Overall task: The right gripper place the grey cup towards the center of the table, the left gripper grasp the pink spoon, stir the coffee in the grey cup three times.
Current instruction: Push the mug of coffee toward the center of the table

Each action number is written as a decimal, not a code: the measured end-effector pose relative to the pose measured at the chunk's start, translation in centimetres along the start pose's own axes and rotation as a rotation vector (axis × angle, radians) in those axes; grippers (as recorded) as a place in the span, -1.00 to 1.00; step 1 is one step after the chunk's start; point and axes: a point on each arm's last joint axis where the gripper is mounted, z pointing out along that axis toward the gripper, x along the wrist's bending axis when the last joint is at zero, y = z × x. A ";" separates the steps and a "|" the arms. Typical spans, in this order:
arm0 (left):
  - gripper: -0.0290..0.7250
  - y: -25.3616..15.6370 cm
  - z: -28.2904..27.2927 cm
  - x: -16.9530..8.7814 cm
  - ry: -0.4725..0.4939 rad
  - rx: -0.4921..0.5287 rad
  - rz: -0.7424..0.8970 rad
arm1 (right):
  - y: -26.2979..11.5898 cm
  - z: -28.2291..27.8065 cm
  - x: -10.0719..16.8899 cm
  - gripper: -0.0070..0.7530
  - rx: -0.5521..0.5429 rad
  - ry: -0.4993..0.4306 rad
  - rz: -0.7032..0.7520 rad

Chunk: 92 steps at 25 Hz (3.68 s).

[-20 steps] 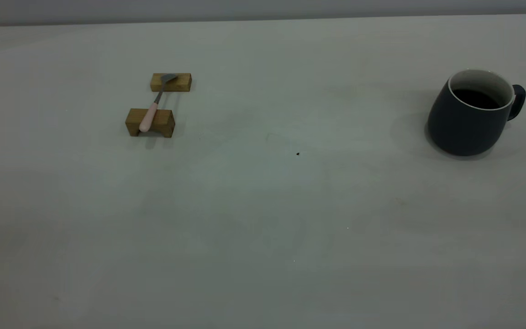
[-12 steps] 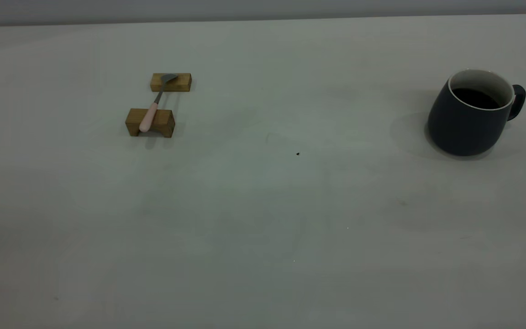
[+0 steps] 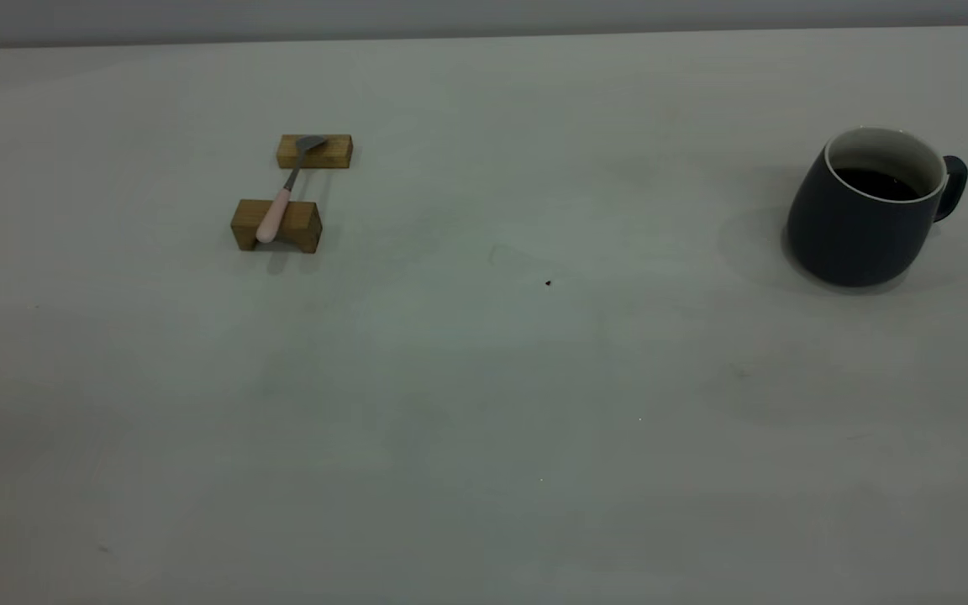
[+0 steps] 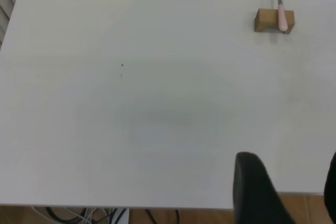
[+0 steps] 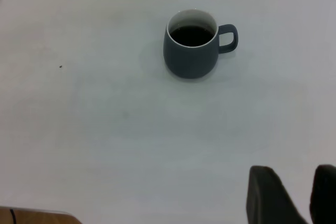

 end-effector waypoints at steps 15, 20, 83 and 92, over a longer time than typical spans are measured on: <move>0.14 0.0 0.0 0.0 0.000 0.000 0.000 | 0.7 -0.1 0.0 -0.05 0.032 0.000 0.059; 0.14 0.0 0.0 0.0 0.000 0.000 0.000 | 4.4 1.0 -0.7 0.79 0.145 -0.041 -0.005; 0.14 0.0 0.0 0.0 0.000 0.000 0.000 | 4.9 46.8 0.6 0.07 0.661 0.501 -1.349; 0.14 0.0 0.0 0.0 0.000 0.000 0.000 | 4.6 46.2 6.2 -0.38 0.637 0.558 -1.247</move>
